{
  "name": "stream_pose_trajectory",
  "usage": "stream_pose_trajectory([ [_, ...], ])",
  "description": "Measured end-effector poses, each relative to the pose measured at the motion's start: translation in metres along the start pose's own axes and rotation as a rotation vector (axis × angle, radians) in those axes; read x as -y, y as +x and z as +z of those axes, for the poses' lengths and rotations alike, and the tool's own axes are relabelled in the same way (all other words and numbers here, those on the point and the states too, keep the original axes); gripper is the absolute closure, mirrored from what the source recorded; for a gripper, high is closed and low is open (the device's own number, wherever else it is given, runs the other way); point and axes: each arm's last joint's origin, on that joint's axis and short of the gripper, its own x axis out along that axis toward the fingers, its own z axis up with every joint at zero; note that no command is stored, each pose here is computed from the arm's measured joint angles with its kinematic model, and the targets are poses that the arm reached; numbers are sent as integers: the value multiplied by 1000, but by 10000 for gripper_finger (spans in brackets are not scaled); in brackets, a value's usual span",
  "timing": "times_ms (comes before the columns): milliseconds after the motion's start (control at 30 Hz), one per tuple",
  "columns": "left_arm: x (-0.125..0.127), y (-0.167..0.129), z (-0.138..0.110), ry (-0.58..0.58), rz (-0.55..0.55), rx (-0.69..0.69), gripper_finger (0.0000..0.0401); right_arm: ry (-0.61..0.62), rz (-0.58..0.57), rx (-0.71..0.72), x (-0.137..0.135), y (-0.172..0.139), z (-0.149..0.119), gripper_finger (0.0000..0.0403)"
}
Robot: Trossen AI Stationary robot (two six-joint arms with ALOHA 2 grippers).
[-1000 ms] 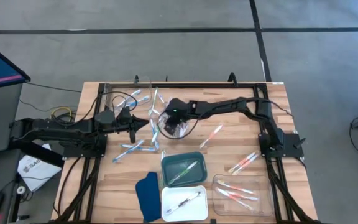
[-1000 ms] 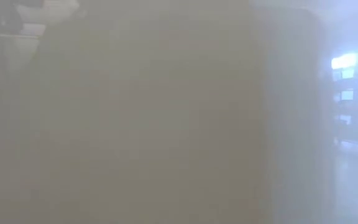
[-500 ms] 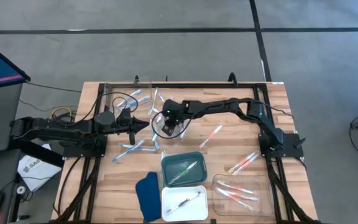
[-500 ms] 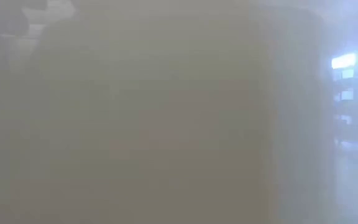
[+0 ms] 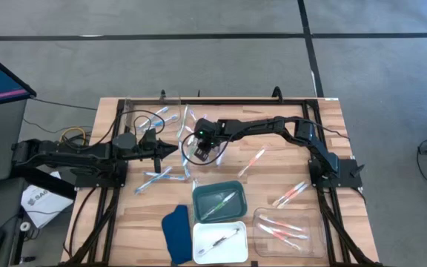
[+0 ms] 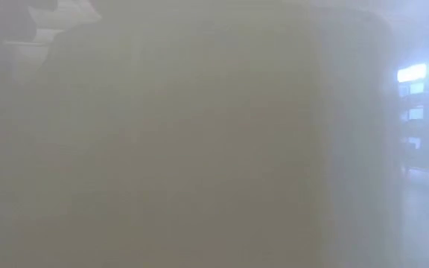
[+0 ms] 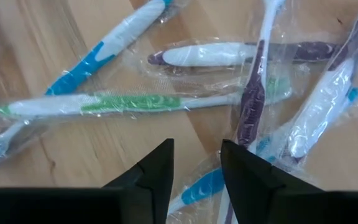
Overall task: Pick & Place Toothbrushes
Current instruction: Put the purple toothbrush into the white bin
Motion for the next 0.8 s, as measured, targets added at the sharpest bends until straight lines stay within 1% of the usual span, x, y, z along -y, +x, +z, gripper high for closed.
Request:
stream_pose_trajectory([
  [133,0,0,0,0,-2,0,394,-9,-7,-24,1,0,-2,288],
  [233,0,0,0,0,-3,2,394,-35,1,-12,-1,-9,1,295],
  [367,0,0,0,0,-3,2,394,-76,21,23,-11,-24,6,301],
  [500,1,0,0,1,-7,1,394,-123,37,25,-22,-28,4,301],
  [567,2,0,0,1,-11,0,394,-122,34,20,-21,-29,4,301],
  [633,2,0,0,1,-11,0,394,-107,8,-11,-14,-28,2,301],
  [800,2,0,0,1,-11,0,394,-43,-112,-101,6,-28,-4,300],
])
